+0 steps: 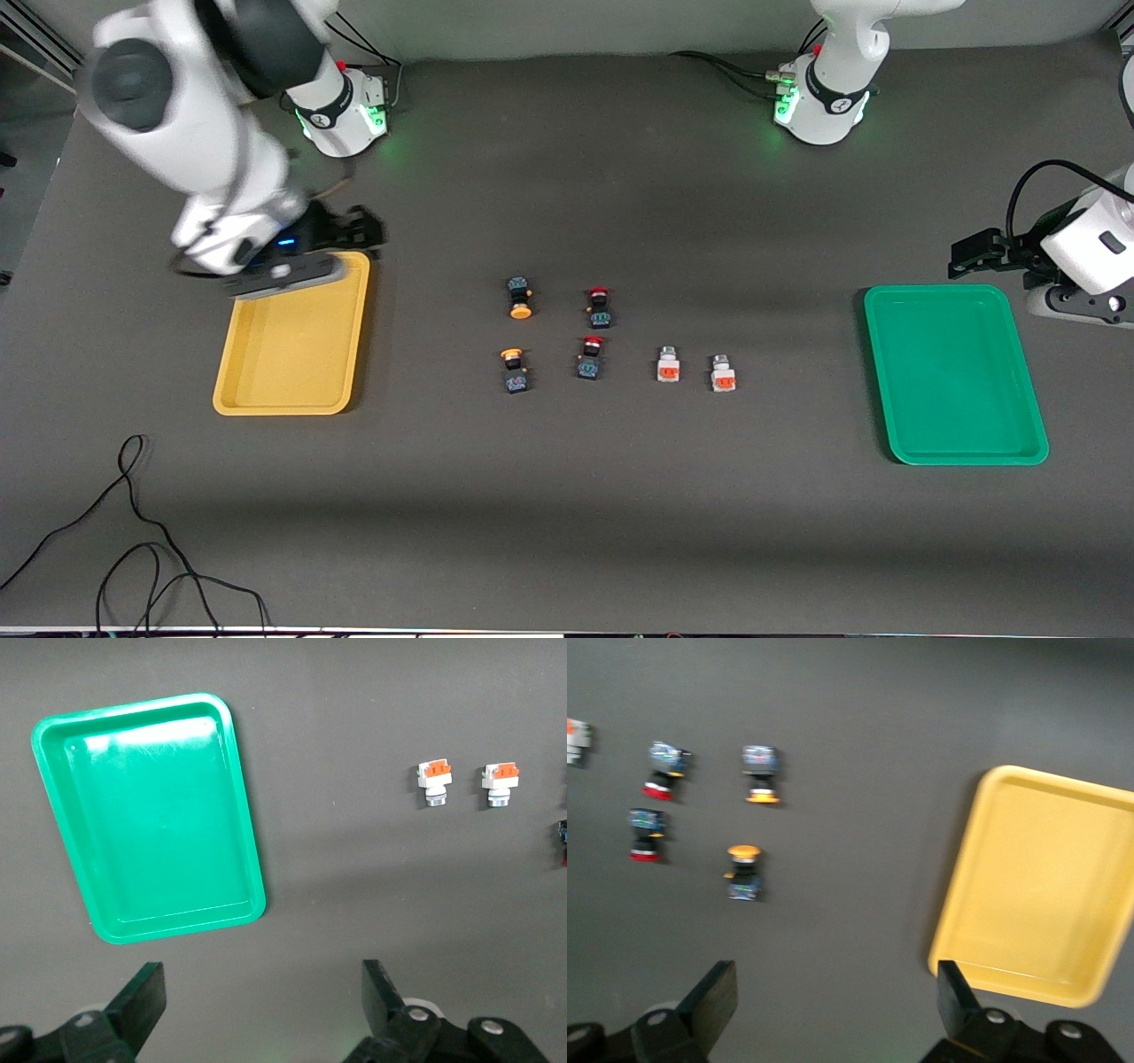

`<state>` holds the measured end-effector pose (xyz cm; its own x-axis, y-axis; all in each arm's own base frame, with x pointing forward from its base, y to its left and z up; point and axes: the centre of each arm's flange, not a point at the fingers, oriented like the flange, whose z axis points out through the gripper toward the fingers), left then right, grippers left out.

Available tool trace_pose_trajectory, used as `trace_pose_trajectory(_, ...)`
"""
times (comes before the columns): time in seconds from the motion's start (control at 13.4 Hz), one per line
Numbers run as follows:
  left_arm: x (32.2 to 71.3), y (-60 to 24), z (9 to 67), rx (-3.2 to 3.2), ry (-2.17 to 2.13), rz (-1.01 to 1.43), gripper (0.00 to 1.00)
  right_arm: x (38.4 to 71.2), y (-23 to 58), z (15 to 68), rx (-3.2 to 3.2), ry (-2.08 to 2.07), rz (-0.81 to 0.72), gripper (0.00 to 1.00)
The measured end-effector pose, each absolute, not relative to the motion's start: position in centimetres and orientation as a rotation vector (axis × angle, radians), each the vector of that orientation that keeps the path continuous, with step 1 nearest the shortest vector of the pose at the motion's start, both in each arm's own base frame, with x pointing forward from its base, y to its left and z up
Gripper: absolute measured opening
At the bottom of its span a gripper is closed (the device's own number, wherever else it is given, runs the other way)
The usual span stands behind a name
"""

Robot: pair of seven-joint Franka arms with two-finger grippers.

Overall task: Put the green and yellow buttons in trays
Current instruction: 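Reach the right gripper to a yellow button while the left reaches a white button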

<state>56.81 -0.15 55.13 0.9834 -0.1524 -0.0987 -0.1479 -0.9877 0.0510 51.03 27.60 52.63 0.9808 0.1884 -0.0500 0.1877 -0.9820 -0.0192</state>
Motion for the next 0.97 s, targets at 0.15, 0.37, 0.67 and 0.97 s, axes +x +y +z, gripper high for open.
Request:
trace_pose_trajectory(0.15,56.8,-0.3,55.1,3.084,-0.241,-0.159,0.99,48.8,33.6,51.0,-3.113,-0.255,0.055,1.0)
trace_pose_trajectory(0.37,56.8,-1.8,55.1,3.079,-0.277,-0.156,0.99,45.8,38.8,48.6,-3.125,-0.241,0.072,1.0)
trace_pose_trajectory(0.67,57.3,-6.4,54.3,3.07,-0.257,-0.142,0.99,44.5,39.3,44.9,-3.123,-0.238,0.059,1.0)
trace_pose_trajectory(0.97,58.4,-12.3,51.1,3.083,-0.15,-0.142,0.97,43.4,37.8,36.3,-3.096,-0.216,-0.018,1.0)
